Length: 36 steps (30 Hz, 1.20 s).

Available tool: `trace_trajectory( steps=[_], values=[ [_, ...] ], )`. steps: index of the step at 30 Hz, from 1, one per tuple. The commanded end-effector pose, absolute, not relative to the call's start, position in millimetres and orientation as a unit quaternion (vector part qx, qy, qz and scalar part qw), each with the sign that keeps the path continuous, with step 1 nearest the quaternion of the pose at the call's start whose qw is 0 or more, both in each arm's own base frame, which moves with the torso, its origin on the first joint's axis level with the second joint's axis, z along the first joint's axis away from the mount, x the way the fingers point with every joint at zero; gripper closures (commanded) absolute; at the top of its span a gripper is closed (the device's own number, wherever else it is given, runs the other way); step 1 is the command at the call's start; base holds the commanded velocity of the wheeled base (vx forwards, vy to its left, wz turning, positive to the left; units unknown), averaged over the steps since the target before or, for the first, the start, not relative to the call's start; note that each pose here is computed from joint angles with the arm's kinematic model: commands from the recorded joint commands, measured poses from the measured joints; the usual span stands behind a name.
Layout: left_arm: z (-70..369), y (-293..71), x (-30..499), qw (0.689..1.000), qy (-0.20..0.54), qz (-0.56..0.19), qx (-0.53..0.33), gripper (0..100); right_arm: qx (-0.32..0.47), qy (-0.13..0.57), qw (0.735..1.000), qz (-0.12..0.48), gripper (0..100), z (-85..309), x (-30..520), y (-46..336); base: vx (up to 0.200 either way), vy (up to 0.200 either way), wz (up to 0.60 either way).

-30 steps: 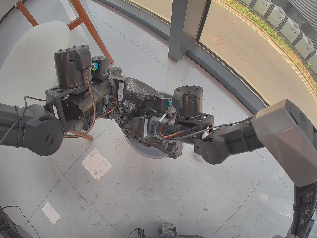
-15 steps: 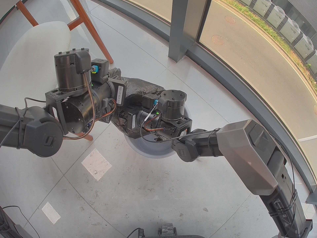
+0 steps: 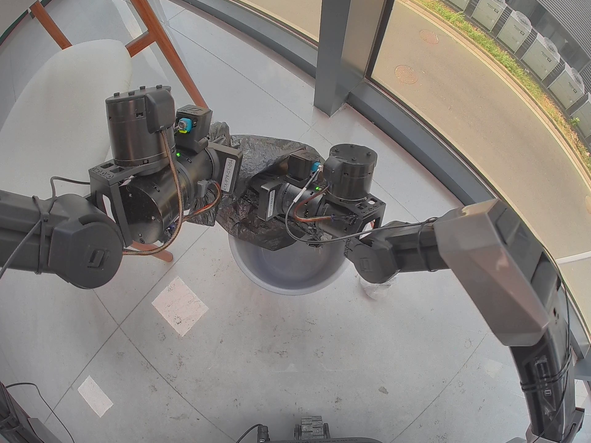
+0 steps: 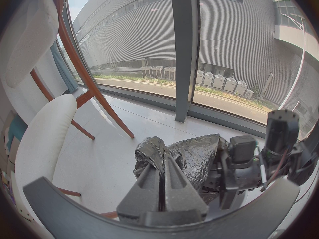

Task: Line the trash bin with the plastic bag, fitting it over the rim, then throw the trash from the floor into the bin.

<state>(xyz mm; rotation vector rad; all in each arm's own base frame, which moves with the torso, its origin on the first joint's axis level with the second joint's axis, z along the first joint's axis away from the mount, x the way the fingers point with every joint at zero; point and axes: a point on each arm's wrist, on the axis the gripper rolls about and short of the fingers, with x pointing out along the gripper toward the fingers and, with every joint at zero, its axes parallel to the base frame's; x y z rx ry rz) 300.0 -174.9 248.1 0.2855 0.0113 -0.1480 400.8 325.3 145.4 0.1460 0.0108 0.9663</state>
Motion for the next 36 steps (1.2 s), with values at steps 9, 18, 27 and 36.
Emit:
trace_trajectory(
  steps=[9,18,27,36],
  values=[
    [229,-189,309,0.966,0.014,-0.12,0.228,100,0.058,0.115,0.859,0.496,100,183,282,213,0.0,0.0,0.0],
    [211,-217,303,0.909,-0.009,-0.22,0.353,100,0.102,0.069,0.891,0.437,100,222,293,163,0.0,0.0,0.0],
    [175,-255,274,0.827,-0.024,-0.313,0.466,100,0.154,0.077,0.899,0.402,100,228,300,141,0.0,0.0,0.0],
    [110,-266,205,0.754,0.044,-0.393,0.525,100,0.156,0.089,0.897,0.404,100,224,299,143,0.0,0.0,0.0]
  ],
)
